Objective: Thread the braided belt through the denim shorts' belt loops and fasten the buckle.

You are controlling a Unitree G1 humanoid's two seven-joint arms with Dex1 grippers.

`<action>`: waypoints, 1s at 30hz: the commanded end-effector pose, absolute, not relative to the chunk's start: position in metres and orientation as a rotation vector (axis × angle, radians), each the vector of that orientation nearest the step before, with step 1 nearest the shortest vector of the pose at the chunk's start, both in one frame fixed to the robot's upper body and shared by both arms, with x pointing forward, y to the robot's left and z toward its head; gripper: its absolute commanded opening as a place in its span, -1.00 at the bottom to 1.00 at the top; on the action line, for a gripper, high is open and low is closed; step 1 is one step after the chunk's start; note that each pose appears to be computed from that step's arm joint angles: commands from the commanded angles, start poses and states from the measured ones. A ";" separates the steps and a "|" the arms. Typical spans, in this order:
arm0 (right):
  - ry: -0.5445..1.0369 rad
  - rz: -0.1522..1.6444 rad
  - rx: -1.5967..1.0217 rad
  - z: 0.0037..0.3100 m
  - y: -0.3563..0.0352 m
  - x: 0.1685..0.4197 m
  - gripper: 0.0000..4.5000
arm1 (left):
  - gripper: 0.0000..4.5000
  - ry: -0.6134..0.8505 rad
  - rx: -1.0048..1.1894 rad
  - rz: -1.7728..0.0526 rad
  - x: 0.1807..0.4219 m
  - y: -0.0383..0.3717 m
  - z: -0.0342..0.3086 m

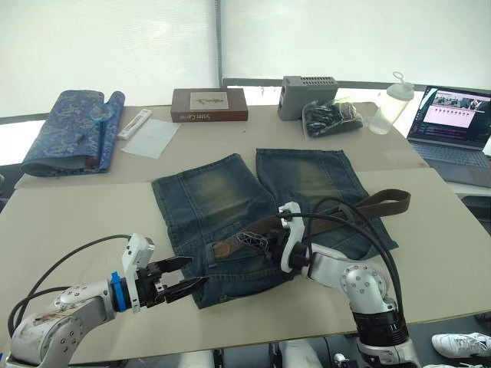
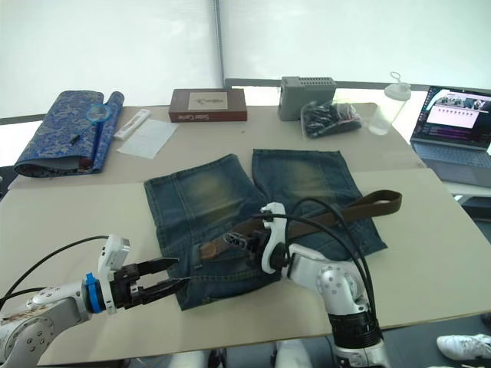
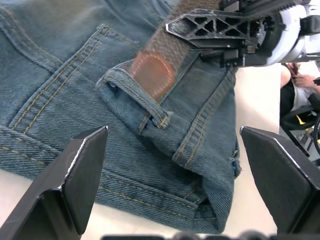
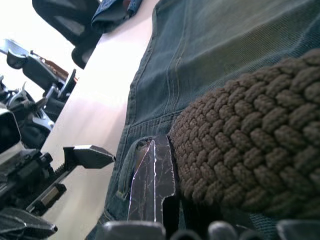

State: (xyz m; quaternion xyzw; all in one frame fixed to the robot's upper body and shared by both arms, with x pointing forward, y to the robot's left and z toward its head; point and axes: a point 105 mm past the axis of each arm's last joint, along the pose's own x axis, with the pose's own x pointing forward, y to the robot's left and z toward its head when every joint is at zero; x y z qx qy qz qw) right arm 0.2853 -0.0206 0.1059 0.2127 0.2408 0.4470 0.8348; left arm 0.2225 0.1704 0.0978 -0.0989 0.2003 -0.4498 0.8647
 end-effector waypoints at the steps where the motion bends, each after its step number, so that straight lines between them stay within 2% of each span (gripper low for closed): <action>1: 0.523 0.981 0.375 0.104 -0.012 0.282 -1.00 | 0.99 0.406 -0.162 -0.966 0.221 0.170 0.104; 5: 0.504 1.015 0.379 0.117 -0.004 0.279 -1.00 | 0.99 0.417 -0.154 -0.971 0.220 0.170 0.101; 10: 0.522 1.011 0.337 0.118 0.001 0.276 -1.00 | 0.99 0.427 -0.154 -0.976 0.217 0.168 0.098; 16: 0.470 1.003 0.303 0.140 -0.005 0.278 -1.00 | 0.99 0.433 -0.155 -0.985 0.214 0.166 0.097; 18: 0.481 0.995 0.285 0.137 -0.006 0.278 -1.00 | 0.99 0.435 -0.159 -0.988 0.214 0.164 0.096; 23: 0.588 0.942 0.361 0.101 -0.001 0.279 -1.00 | 0.99 0.438 -0.180 -0.972 0.216 0.167 0.095; 30: 0.590 0.996 0.554 0.106 0.020 0.281 -1.00 | 0.99 0.453 -0.245 -0.934 0.218 0.172 0.095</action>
